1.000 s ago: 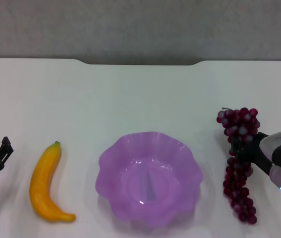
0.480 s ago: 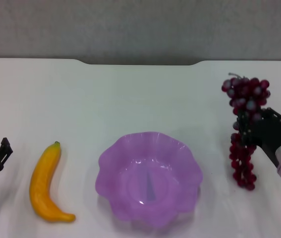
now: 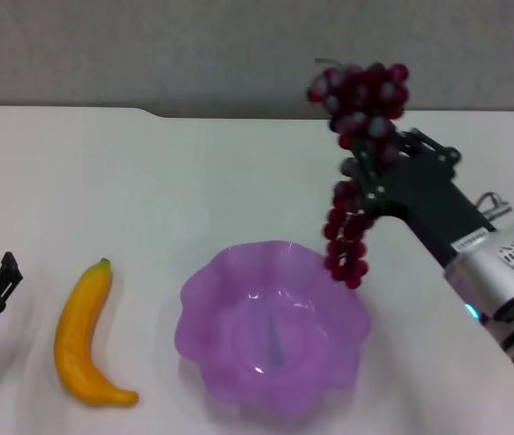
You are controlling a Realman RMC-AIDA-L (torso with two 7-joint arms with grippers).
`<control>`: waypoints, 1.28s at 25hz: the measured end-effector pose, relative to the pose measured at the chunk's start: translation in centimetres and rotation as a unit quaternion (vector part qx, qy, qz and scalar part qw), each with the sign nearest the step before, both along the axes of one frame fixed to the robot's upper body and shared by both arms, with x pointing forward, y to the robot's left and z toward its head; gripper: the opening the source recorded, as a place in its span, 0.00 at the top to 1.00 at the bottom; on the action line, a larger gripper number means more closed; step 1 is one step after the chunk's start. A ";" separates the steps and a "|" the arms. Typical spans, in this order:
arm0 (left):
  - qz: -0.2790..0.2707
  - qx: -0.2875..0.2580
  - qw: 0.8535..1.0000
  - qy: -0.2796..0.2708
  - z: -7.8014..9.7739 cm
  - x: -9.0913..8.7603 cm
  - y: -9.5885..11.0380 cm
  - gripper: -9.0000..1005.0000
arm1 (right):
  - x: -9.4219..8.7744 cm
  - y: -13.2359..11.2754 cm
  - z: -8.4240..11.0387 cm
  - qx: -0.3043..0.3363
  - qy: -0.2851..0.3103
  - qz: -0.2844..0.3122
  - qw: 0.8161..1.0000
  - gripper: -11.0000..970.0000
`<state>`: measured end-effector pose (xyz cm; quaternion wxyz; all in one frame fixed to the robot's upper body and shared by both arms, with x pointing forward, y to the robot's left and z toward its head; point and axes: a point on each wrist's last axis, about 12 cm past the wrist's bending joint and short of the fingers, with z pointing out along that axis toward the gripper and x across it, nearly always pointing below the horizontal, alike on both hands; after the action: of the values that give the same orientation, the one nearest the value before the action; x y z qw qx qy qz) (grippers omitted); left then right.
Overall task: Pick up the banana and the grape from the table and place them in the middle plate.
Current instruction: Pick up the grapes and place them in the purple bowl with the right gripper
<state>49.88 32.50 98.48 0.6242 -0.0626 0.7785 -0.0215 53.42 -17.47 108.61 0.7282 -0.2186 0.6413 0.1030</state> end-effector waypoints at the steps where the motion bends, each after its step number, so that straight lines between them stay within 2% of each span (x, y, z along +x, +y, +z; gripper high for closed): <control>1: 0.000 0.000 1.000 0.000 0.0 0.0 0.0 0.17 | -0.2 0.5 0.4 0.003 -0.004 0.009 1.000 0.64; 4: 0.001 0.001 1.000 0.002 -0.1 -0.1 0.1 0.17 | -0.6 1.5 1.0 -0.001 -0.014 0.030 0.999 0.64; 8: 0.000 0.000 1.000 0.001 0.0 0.0 0.0 0.17 | -0.7 2.6 0.8 -0.016 -0.005 0.055 0.998 0.64; 19: -0.003 -0.001 1.000 -0.001 0.1 0.3 -0.2 0.17 | -0.3 3.4 -4.2 -0.069 0.087 0.117 0.987 0.65; 32: -0.004 -0.001 1.000 -0.002 0.2 0.4 -0.3 0.17 | -0.7 2.4 -6.0 -0.112 0.100 0.125 0.981 0.65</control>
<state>50.30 32.18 98.64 0.6255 -0.0600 0.7775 -0.0252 52.68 -15.04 102.59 0.6128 -0.3660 0.6858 0.1424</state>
